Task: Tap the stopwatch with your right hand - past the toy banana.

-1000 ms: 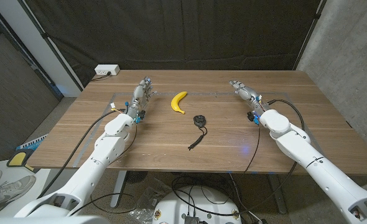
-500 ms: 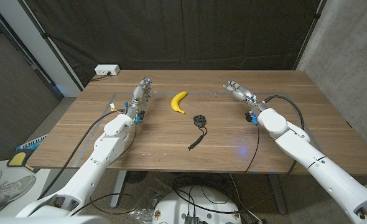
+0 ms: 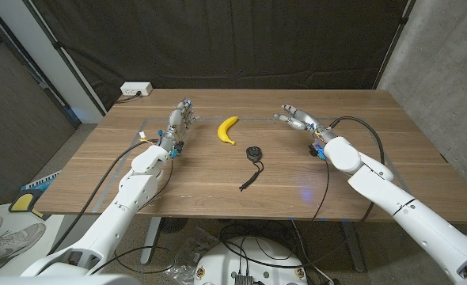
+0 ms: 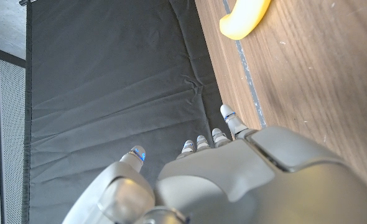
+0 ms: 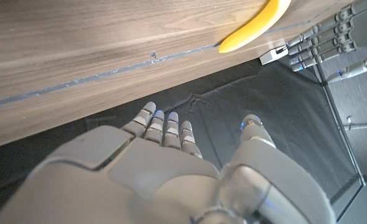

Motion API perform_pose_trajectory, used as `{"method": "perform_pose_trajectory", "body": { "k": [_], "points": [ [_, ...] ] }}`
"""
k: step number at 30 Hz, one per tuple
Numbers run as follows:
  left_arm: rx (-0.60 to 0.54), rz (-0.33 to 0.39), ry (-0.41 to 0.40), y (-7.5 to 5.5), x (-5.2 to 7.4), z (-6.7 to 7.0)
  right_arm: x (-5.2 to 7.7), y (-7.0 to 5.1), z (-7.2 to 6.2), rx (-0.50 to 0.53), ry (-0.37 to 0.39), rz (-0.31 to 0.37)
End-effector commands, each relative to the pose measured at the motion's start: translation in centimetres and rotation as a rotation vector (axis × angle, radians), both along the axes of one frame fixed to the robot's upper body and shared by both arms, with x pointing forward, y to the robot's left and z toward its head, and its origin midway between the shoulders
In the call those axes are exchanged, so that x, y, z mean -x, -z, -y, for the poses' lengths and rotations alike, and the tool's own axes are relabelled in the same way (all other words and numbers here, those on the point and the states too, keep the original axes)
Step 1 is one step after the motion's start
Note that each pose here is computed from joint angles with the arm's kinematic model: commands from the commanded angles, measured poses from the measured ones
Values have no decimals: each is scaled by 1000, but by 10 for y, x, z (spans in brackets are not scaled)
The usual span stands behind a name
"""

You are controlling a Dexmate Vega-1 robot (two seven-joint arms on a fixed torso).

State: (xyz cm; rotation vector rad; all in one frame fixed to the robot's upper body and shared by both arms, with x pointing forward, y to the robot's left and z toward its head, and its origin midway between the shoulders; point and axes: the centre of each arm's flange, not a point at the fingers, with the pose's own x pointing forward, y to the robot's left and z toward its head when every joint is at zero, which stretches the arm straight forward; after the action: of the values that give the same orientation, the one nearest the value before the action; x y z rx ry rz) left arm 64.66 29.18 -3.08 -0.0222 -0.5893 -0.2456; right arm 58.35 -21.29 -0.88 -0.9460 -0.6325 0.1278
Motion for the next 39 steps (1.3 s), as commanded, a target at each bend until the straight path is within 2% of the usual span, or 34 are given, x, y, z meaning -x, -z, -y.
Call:
{"method": "perform_pose_trajectory", "body": {
  "k": [1,8,11,19,39],
  "points": [
    [-3,-3,2,0,0,0,14,-3,-13,126,82,34],
    [-8,-2,6,-1,-1,1,22,-5,-24,228,115,26],
    [-14,-4,4,-2,-2,2,22,-4,-25,220,92,-3],
    [-14,-3,7,-4,-4,2,25,-1,-36,323,133,-10],
    [-4,-3,7,-3,-7,-2,31,1,-55,468,180,54]
  ]
}}
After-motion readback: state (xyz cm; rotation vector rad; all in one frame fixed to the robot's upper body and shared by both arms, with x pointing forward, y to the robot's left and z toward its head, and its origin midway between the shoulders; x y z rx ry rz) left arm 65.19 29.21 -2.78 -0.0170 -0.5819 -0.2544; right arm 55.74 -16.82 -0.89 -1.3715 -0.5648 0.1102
